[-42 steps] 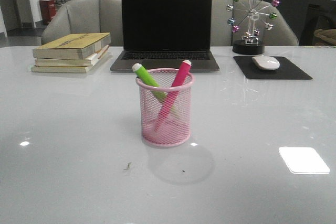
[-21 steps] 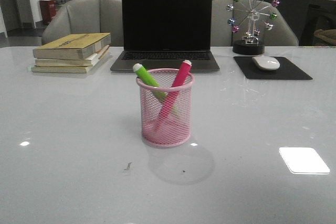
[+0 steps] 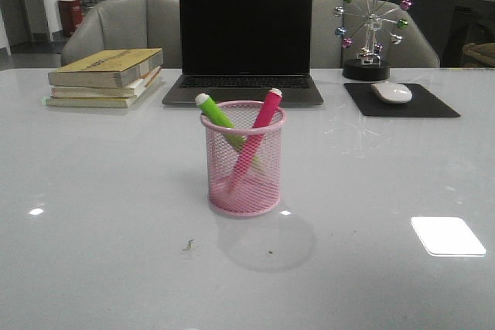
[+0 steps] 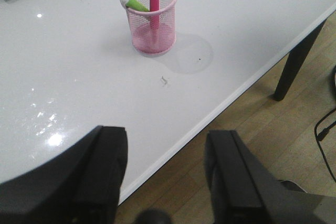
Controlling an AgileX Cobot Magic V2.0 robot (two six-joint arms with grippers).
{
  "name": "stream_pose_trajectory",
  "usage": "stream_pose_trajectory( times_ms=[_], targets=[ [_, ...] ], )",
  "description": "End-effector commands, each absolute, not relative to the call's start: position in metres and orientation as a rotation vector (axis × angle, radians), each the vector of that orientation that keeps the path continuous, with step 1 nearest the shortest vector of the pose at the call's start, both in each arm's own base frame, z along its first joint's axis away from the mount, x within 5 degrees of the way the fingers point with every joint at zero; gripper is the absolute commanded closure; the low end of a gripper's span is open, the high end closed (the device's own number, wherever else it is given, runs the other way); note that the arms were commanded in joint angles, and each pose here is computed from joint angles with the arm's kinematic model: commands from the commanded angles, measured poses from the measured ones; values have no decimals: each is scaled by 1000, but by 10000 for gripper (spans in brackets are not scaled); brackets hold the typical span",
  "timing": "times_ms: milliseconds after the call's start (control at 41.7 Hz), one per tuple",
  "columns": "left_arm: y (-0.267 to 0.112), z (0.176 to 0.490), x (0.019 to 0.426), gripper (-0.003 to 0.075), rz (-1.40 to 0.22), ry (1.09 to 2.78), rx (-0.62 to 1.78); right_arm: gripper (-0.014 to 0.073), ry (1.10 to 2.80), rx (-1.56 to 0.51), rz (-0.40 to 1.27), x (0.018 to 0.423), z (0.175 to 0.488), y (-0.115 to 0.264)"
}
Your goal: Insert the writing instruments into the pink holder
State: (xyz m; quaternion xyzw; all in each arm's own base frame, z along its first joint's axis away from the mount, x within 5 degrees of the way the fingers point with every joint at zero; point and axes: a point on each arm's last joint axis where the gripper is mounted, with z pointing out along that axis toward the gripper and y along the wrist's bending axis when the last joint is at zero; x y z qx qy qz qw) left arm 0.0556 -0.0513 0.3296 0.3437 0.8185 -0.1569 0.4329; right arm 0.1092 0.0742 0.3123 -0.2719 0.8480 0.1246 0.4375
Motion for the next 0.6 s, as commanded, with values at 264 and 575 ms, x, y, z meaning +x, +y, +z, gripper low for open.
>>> stream_pose_trajectory(
  times_ms=[264, 575],
  targets=[
    [-52, 339, 60, 456, -395, 1987, 789, 352, 2000, -656, 329, 112, 328, 76],
    [-50, 339, 62, 629, -383, 2000, 741, 537, 2000, -656, 329, 112, 328, 76]
  ],
)
